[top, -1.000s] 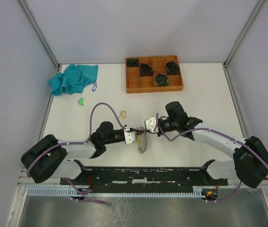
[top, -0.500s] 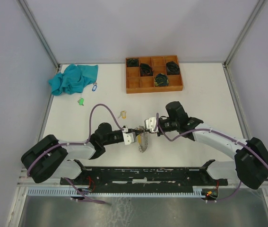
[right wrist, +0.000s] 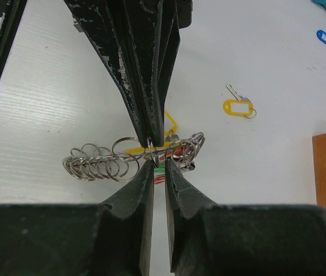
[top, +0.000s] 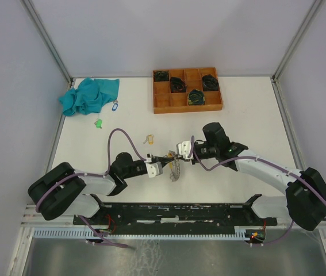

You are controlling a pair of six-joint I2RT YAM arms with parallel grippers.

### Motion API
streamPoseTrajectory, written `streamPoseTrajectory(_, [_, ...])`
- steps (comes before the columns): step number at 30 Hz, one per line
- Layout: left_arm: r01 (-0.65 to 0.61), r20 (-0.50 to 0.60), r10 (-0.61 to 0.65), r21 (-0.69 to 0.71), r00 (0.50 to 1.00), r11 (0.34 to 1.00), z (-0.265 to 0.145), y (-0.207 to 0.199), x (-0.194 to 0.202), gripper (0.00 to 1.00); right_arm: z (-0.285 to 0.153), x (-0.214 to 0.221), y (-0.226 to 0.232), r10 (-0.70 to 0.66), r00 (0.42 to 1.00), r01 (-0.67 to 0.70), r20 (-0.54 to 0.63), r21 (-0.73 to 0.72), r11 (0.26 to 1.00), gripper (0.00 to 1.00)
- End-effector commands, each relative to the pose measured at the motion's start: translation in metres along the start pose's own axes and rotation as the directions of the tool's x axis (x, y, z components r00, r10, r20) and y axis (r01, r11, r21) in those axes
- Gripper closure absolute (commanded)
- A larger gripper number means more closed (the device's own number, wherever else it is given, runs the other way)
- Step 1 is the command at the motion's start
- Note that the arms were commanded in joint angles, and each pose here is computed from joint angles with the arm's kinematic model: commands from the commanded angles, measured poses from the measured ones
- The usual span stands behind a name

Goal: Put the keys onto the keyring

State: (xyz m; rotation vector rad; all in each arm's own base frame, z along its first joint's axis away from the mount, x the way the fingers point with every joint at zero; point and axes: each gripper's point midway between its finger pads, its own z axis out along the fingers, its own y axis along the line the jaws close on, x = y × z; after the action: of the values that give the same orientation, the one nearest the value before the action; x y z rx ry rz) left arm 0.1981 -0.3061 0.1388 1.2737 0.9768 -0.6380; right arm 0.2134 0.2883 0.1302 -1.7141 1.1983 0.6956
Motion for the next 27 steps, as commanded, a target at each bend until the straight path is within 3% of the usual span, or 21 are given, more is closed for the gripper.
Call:
streamPoseTrajectory(1, [-0.024, 0.097, 0.03, -0.062, 0.995, 0.998, 0.002, 0.014, -0.025, 0.97, -0.004, -0.019, -0.011, -0.036, 0.997, 0.034, 0.068, 0.031, 0.999, 0.81])
streamPoseTrajectory(14, [-0.017, 0.103, 0.023, -0.057, 0.994, 0.998, 0.003, 0.014, -0.025, 0.97, -0.003, -0.029, -0.01, -0.038, 0.992, 0.037, 0.117, 0.016, 0.999, 0.84])
streamPoseTrajectory(22, [-0.01, 0.107, 0.016, -0.053, 0.994, 0.999, 0.004, 0.013, -0.025, 0.97, -0.004, -0.027, -0.012, -0.035, 0.994, 0.033, 0.106, 0.022, 0.999, 0.99])
streamPoseTrajectory(27, [-0.016, 0.083, 0.023, -0.084, 0.996, 0.996, 0.002, 0.018, -0.022, 0.86, -0.01, -0.023, -0.013, -0.043, 0.998, 0.042, 0.054, 0.033, 0.999, 0.99])
